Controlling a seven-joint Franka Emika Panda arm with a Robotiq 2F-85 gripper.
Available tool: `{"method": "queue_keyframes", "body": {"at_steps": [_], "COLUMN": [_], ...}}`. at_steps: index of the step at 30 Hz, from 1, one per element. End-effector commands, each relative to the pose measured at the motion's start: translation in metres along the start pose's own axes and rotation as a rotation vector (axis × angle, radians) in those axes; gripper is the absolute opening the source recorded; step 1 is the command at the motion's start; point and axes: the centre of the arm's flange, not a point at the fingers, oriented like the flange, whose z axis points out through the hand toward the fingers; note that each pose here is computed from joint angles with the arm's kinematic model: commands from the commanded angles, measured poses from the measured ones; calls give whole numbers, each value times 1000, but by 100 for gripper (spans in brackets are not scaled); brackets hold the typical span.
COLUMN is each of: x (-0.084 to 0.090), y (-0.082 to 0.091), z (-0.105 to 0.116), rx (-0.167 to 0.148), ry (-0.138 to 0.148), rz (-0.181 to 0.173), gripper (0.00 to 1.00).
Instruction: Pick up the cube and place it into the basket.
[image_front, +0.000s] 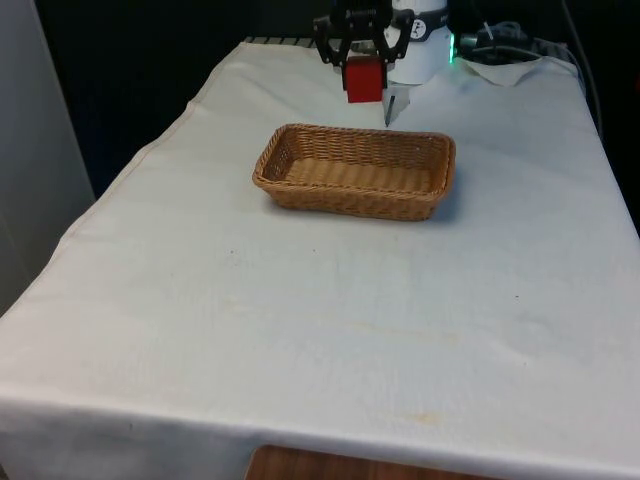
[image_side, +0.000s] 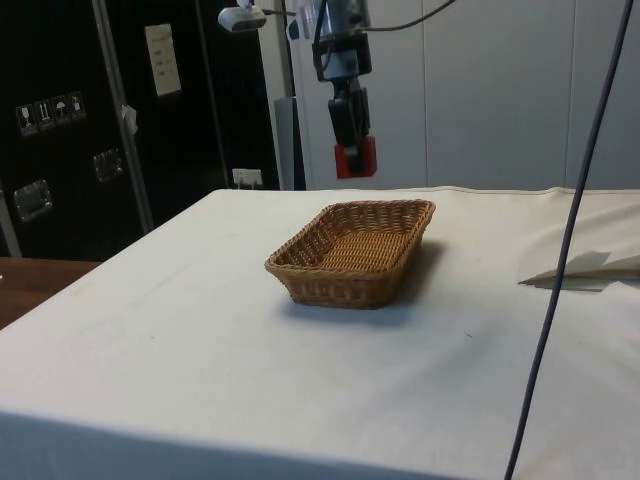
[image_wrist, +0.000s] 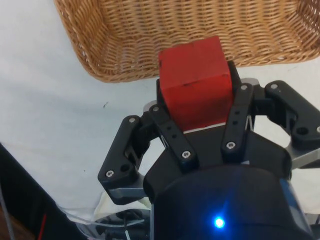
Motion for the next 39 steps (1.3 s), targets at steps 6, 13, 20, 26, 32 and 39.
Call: {"method": "queue_keyframes", "body": {"at_steps": [6,13,20,26,32,39], "x": [3,5,6,9,10,12], "y": [-3,-3,-4,-5,-4,-3], "z": [9,19,34,52,66,82], "rx": [-12,-18,-25,-34,-41,-49], "ry": [13,21,21,37,38,37], "rz": [2,5,2,10,12,16], "gripper": [0,0,0,0,0,0]}}
